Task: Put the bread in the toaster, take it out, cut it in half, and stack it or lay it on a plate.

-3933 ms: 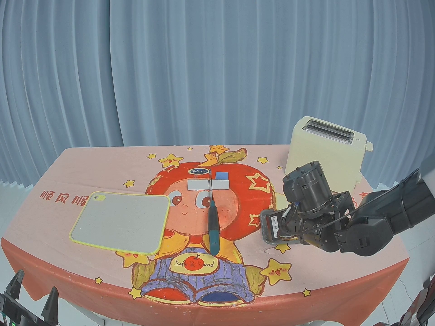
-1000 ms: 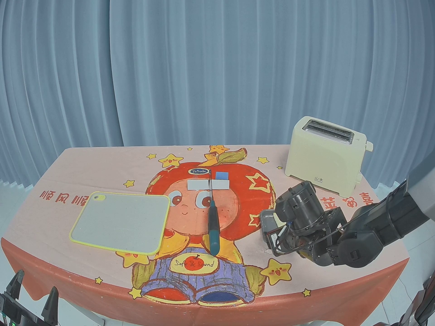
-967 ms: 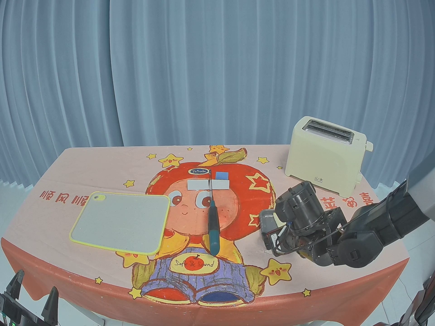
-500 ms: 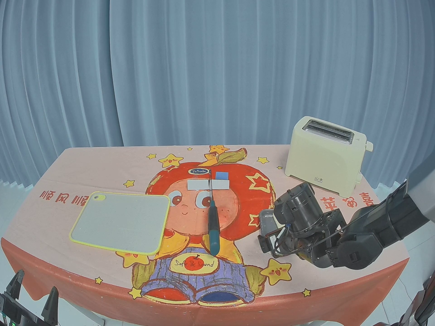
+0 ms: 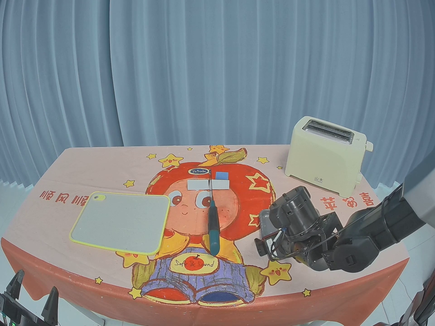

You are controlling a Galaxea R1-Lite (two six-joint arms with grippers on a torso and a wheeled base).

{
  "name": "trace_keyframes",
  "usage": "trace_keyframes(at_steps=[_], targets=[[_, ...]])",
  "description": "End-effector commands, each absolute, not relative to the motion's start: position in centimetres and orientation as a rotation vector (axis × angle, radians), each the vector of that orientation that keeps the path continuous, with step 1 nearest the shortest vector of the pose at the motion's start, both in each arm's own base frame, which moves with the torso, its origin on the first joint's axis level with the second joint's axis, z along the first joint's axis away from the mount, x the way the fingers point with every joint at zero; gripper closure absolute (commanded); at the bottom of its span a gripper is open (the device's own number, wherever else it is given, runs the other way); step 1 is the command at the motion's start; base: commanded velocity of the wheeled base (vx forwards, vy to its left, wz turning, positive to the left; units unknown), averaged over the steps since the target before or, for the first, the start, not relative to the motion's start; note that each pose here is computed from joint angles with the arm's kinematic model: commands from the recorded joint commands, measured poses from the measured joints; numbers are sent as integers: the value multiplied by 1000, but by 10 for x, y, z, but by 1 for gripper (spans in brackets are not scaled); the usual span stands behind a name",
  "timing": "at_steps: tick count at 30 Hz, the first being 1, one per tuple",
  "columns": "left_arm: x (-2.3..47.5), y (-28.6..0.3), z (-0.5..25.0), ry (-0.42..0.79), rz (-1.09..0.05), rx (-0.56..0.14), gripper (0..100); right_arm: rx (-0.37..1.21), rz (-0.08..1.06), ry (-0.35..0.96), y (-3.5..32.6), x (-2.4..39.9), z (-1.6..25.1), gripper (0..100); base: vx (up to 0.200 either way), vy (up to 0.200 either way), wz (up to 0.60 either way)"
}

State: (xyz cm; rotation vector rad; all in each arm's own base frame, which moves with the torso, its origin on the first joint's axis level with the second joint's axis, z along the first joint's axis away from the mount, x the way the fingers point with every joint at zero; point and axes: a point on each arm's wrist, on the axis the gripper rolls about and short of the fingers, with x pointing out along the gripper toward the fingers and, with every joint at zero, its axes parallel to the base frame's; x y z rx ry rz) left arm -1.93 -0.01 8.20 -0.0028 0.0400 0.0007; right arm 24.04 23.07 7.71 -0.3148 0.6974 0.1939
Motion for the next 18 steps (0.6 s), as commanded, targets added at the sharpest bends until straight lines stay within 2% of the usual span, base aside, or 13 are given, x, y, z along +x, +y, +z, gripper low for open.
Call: trace_keyframes(at_steps=[1, 18], targets=[[-18, 0, 77, 57, 2, -3, 0, -312, 198, 696, 232, 240, 77, 0, 0, 0, 0], [-18, 0, 77, 57, 2, -3, 0, -285, 197, 691, 234, 241, 80, 0, 0, 0, 0]])
